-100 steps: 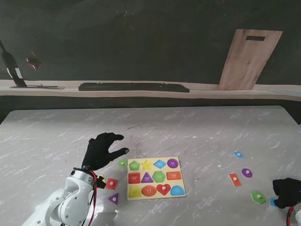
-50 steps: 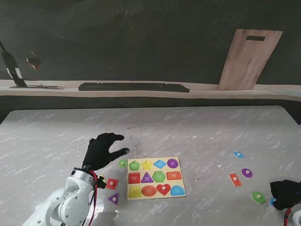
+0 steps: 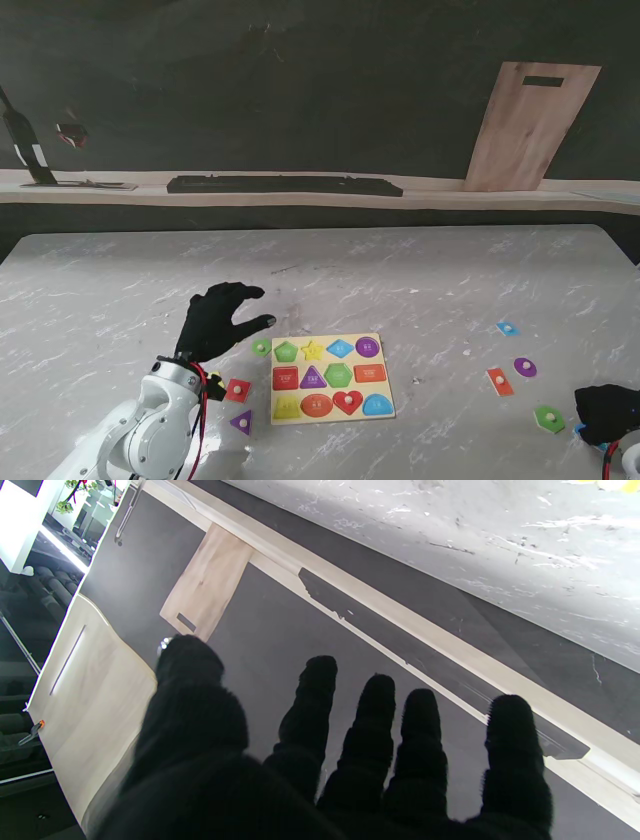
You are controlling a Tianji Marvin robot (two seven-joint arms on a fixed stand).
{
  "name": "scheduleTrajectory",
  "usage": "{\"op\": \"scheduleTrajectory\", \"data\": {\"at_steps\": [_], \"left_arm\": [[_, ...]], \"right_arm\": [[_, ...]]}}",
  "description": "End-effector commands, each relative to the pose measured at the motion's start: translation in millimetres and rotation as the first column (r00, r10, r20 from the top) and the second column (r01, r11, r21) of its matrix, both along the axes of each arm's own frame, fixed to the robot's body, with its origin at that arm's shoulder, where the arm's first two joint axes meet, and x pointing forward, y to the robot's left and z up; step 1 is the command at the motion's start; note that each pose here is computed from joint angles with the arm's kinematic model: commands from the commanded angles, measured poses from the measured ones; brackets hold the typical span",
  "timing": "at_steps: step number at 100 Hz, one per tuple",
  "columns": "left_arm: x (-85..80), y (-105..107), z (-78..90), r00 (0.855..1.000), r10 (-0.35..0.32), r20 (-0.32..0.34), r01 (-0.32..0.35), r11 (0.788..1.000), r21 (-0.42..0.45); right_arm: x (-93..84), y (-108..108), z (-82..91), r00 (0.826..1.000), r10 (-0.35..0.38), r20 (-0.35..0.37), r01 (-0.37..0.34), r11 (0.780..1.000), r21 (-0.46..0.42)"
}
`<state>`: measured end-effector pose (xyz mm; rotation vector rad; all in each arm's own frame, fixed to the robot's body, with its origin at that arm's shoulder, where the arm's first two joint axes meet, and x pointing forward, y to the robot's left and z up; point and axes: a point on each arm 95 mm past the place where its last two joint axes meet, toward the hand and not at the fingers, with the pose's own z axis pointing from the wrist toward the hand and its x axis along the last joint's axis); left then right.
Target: Fit puzzle pieces into a puzzle board
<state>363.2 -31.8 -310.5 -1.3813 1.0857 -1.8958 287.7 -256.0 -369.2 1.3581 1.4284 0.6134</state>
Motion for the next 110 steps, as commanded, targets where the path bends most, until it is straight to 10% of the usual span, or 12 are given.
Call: {"op": "scheduleTrajectory", "data": {"at_steps": [1, 110], "left_arm": [[-0.7, -1.1, 0.6, 1.0, -0.002, -0.002, 0.002, 1.0, -0.002], [-1.2, -1.2, 1.4, 1.0, -0.001, -0.003, 0.001, 1.0, -0.001]], "right_arm": [[-6.8, 1.6, -7.3, 1.0, 0.001, -0.022, 0.0, 1.0, 0.01], [-14.3, 0.1, 0.6, 1.0, -0.009, 0.03, 0.01, 0.999, -0.035]]}}
